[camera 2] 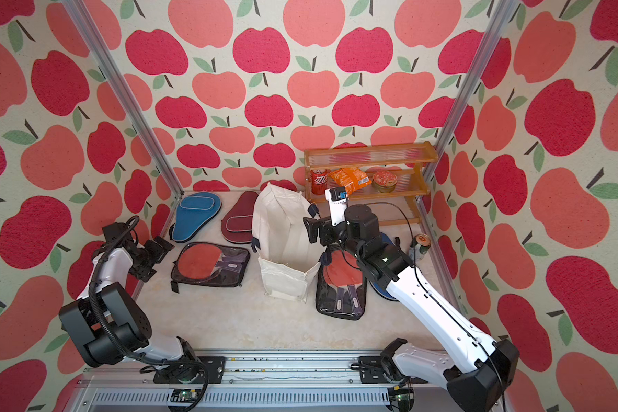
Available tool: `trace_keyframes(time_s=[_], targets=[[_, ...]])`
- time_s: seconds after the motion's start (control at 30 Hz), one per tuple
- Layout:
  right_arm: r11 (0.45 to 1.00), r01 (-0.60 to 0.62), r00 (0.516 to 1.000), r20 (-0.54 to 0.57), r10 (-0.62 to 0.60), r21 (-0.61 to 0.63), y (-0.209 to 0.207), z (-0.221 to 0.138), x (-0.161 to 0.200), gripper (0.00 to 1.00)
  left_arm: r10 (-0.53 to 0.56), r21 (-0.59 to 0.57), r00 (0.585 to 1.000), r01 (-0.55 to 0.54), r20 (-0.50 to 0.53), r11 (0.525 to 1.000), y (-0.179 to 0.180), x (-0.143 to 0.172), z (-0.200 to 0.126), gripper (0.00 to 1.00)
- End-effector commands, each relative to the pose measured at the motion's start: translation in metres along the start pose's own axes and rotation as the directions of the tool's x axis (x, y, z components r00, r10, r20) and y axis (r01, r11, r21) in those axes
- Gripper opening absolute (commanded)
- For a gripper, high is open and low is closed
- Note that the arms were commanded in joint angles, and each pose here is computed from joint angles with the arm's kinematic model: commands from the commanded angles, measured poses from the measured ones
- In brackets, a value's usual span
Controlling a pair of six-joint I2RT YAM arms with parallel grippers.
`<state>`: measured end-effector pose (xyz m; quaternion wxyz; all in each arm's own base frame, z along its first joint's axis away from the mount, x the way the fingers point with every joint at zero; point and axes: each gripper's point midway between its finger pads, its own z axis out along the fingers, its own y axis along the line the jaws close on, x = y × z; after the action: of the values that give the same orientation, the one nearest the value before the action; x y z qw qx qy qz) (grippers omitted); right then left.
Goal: Remove the ping pong set from the canvas bag
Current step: Reset both arms
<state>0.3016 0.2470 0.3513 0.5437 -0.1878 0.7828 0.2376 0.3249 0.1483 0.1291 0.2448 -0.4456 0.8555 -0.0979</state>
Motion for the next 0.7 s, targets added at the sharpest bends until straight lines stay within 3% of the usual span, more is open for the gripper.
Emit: trace_keyframes(time_s=[0.0, 0.17, 0.3, 0.5, 0.67], targets=[[0.996, 0.029, 1.000, -0.005, -0.028, 0.080, -0.010, -0.006, -0.011, 0.99, 0.148, -0.079, 0.981, -0.139, 0.128, 0.987, -0.014, -0.018, -0.030, 0.99], [0.987, 0.064, 0.998, -0.007, -0.064, 0.148, -0.021, -0.010, -0.019, 0.99, 0.341, -0.102, 0.910, -0.326, 0.236, 0.940, -0.057, -0.023, -0.053, 0.99], [0.975, 0.101, 0.995, -0.003, -0.102, 0.196, -0.032, -0.015, -0.026, 0.99, 0.439, -0.031, 0.836, -0.455, 0.328, 0.890, -0.097, -0.014, -0.066, 0.99], [0.959, 0.144, 0.989, 0.008, -0.150, 0.242, -0.053, -0.021, -0.025, 0.99, 0.534, 0.107, 0.698, -0.649, 0.477, 0.753, -0.152, 0.010, -0.084, 0.99], [0.939, 0.175, 0.981, 0.034, -0.193, 0.296, -0.079, -0.040, -0.016, 0.99, 0.516, 0.163, 0.648, -0.696, 0.560, 0.699, -0.162, 0.020, -0.098, 1.00]])
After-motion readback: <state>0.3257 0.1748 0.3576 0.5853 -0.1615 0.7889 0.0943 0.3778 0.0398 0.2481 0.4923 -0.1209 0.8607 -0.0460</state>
